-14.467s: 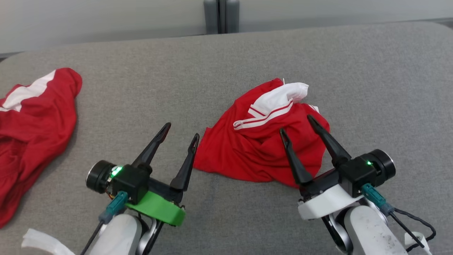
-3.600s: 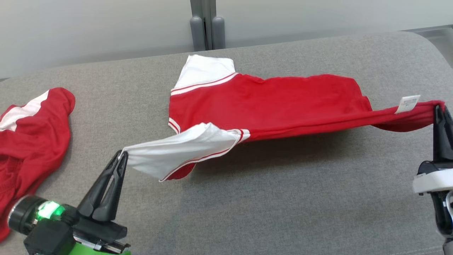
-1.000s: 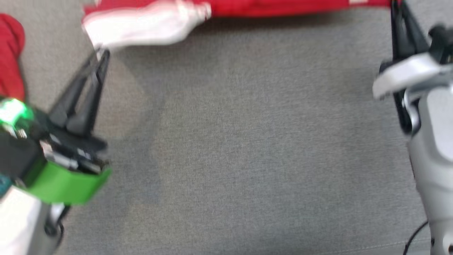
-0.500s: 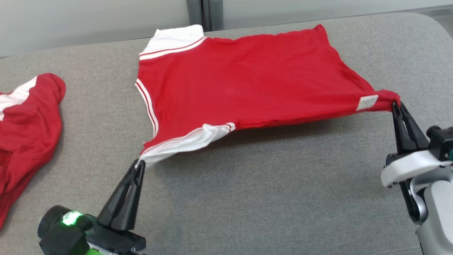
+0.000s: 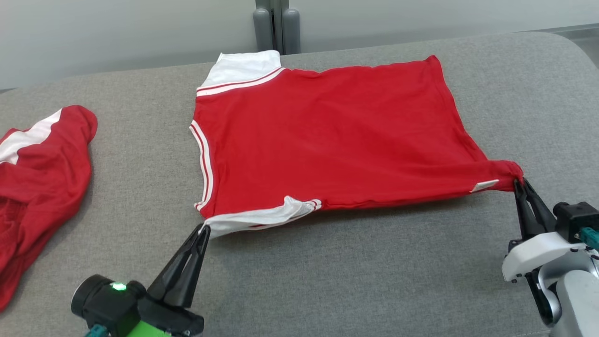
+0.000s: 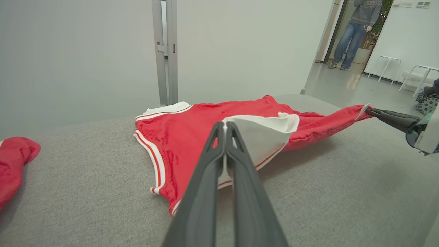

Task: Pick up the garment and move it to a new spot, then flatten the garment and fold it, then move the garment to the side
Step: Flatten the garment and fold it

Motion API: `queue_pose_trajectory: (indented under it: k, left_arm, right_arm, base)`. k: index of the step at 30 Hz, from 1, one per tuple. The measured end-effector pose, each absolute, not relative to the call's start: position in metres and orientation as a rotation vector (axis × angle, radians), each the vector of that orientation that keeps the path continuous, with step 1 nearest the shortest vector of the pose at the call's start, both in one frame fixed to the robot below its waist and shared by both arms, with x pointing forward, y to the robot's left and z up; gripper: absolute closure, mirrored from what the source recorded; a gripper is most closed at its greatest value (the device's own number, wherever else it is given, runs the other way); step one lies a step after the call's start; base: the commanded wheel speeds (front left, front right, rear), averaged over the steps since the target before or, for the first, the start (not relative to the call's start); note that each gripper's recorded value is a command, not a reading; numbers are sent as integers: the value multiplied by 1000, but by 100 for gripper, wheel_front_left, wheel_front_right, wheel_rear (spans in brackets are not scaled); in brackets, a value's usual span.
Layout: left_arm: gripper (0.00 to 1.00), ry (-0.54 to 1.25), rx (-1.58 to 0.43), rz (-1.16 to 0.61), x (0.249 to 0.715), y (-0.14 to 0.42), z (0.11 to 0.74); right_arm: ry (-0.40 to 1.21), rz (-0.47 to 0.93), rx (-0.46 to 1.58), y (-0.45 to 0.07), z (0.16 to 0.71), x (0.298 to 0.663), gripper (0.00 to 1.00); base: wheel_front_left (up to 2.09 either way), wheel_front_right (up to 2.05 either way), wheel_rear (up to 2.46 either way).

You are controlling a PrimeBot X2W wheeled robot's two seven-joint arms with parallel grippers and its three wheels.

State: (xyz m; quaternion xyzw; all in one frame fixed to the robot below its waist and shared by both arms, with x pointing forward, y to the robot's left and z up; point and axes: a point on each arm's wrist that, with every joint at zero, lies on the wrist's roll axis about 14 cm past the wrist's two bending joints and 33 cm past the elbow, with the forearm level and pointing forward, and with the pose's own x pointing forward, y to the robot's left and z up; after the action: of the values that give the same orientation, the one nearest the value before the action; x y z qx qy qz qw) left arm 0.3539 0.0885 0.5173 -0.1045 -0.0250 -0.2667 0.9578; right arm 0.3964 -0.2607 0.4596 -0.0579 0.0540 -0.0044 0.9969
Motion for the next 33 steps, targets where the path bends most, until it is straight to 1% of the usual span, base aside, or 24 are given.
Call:
queue_pose_trajectory:
  k: [8,20,26,31,32,33]
  left_arm:
    - [100,-83,-161,-516,402,90,517]
    - [100,-123,-36,-566,470,76,516]
    - [100,-79,29,-574,490,78,495]
    - [100,-55,83,-593,501,75,481]
    - [83,-42,84,-589,502,76,477]
    - [38,-24,81,-582,502,78,472]
  right_arm:
    - [109,6,-98,-249,458,425,100]
    - [163,2,-116,-251,439,483,100]
    - [195,20,-126,-246,426,505,100]
    - [232,52,-148,-238,411,515,100]
    - [240,56,-148,-237,408,516,92]
    - [247,59,-148,-236,405,516,67]
  base:
    - [0,0,0]
    - [0,0,0]
    - [0,0,0]
    - [0,0,0]
    - [0,0,0]
    - [0,0,0]
